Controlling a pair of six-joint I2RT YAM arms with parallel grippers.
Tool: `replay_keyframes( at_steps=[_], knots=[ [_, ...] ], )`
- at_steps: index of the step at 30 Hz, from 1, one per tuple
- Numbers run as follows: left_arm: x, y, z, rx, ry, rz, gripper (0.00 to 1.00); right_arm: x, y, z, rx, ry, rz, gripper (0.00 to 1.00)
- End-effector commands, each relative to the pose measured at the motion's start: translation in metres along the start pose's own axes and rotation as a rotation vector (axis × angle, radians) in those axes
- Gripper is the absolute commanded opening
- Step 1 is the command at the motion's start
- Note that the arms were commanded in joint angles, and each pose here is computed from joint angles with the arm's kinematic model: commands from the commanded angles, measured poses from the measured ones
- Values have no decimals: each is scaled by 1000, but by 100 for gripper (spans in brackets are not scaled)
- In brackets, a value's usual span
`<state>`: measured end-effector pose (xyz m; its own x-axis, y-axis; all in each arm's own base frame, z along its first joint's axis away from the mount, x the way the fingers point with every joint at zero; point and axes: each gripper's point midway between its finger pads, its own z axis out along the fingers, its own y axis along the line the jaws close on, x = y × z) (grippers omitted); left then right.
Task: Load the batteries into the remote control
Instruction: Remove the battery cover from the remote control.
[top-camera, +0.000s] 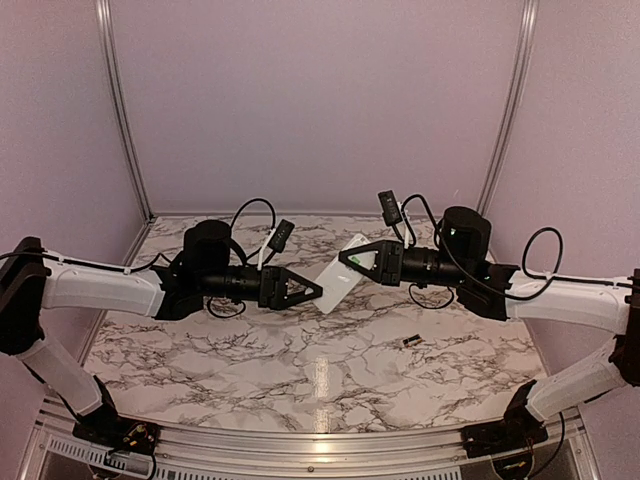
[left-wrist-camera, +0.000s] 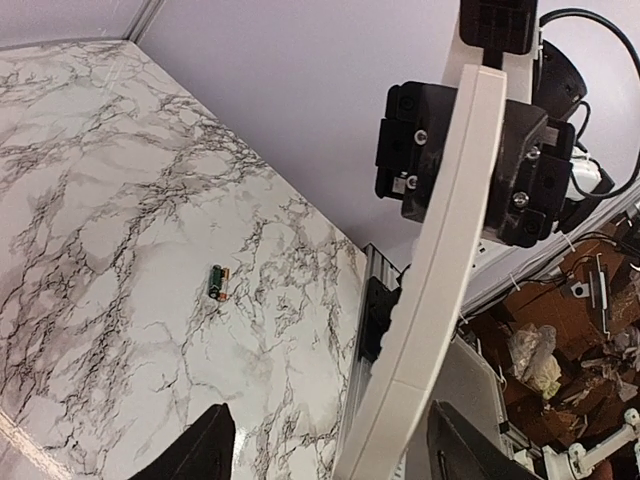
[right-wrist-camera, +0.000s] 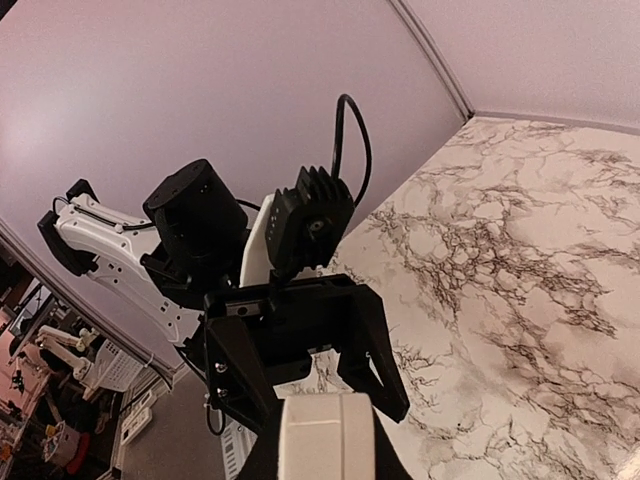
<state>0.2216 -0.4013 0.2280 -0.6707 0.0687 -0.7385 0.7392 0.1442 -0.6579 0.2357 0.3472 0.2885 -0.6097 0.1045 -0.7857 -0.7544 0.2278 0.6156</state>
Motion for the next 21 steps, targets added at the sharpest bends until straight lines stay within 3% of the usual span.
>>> replay_keyframes(
  at_steps=[1, 5, 9, 21],
  knots=[
    [4, 9, 11, -15, 12, -59, 72, -12, -12, -1, 70, -46, -18, 0],
    [1, 13, 15, -29, 1, -84, 72, -11, -15, 0, 73, -47, -15, 0],
    [-2, 16, 20, -22, -23, -140, 62, -10, -19, 0, 90, -57, -8, 0],
    [-3, 14, 31, 52, -87, -246, 47, -15, -23, -7, 125, -106, -9, 0]
  ],
)
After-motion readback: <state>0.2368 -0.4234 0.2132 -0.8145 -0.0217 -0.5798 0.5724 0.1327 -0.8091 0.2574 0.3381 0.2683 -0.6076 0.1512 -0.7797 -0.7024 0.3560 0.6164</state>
